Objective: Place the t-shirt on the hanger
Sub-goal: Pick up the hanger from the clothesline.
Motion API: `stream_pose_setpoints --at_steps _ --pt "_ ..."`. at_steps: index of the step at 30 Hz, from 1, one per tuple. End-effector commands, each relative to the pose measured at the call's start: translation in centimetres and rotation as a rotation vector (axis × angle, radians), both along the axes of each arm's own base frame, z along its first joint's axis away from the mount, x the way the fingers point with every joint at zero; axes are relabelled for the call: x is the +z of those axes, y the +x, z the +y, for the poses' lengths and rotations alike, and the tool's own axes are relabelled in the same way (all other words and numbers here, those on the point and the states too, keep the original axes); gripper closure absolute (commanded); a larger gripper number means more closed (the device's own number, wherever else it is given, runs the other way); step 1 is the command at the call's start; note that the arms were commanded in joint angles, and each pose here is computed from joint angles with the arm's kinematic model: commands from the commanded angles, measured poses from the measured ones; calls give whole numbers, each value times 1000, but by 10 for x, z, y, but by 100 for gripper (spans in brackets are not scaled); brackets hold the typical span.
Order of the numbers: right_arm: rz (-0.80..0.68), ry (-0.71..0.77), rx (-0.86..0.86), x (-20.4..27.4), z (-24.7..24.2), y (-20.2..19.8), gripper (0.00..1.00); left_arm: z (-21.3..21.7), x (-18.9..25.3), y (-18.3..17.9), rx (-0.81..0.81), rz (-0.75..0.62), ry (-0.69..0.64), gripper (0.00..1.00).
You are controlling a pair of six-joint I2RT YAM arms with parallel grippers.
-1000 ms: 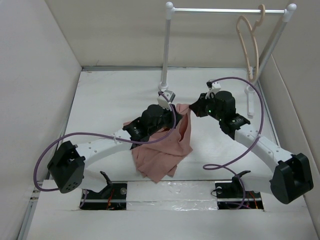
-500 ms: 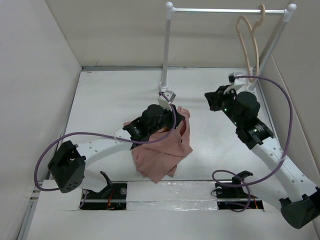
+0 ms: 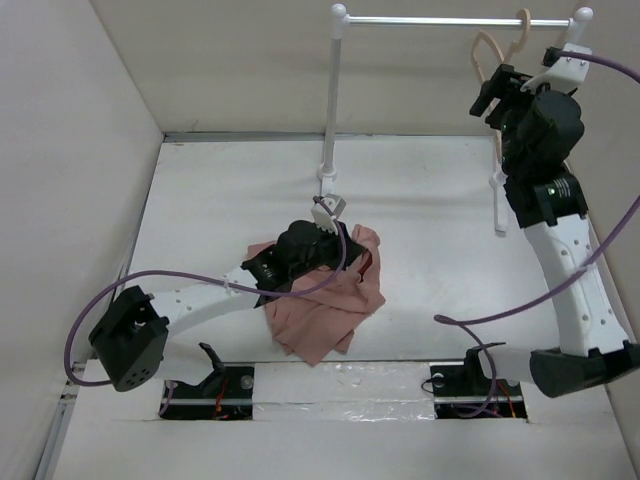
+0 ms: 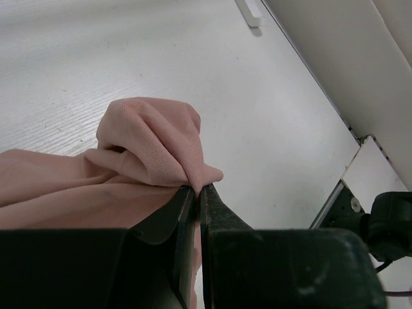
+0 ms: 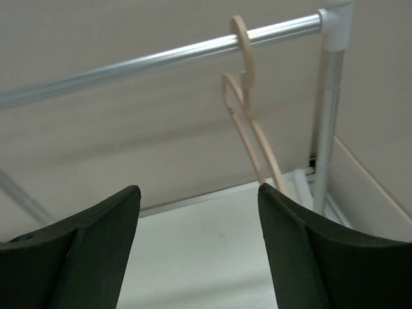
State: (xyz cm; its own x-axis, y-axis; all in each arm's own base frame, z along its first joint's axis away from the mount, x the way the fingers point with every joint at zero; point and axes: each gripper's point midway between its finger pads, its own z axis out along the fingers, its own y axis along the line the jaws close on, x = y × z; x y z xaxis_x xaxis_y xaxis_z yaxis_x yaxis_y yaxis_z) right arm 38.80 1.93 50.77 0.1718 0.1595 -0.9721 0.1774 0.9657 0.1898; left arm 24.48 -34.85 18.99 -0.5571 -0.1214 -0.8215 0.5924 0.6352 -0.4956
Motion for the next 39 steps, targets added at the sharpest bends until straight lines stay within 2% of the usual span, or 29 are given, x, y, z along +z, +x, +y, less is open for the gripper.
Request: stream_pose_setpoints --at_steps 1,5,9,13,15,16,19,20,22,29,30,35,39 --pt "116 -47 -93 -20 -43 18 17 1 36 -4 -17 -70 -97 100" --pt "219 -44 -59 -43 -66 56 17 3 32 -8 -27 -67 -96 100" --pt "258 -64 -46 -59 -68 73 19 1 28 -9 -38 -63 -91 100" --pt "259 -58 -43 -67 -77 87 35 -1 27 -10 -48 -60 -94 100" --pt "260 -58 -37 -69 -76 92 37 -1 26 -10 -50 -59 -93 100" --pt "260 -58 -38 -71 -76 96 48 -1 24 -9 -48 -57 -90 100" --pt "253 -54 -41 -75 -77 101 57 -2 22 -8 -47 -54 -85 100" --pt "259 -54 -43 -79 -78 103 64 -2 21 -8 -47 -52 -82 100" --pt "261 -55 -52 -81 -79 105 66 -3 19 -8 -47 -48 -79 100" --pt "279 -59 -42 -91 -78 114 65 -5 20 -6 -48 -51 -85 100" --pt "282 -60 -41 -92 -78 116 68 -6 20 -6 -51 -51 -85 100" --pt "253 -58 -49 -83 -79 112 98 -8 21 -6 -54 -51 -89 100" --pt "159 -59 -29 -59 -71 99 100 -8 20 -5 -51 -51 -85 100"
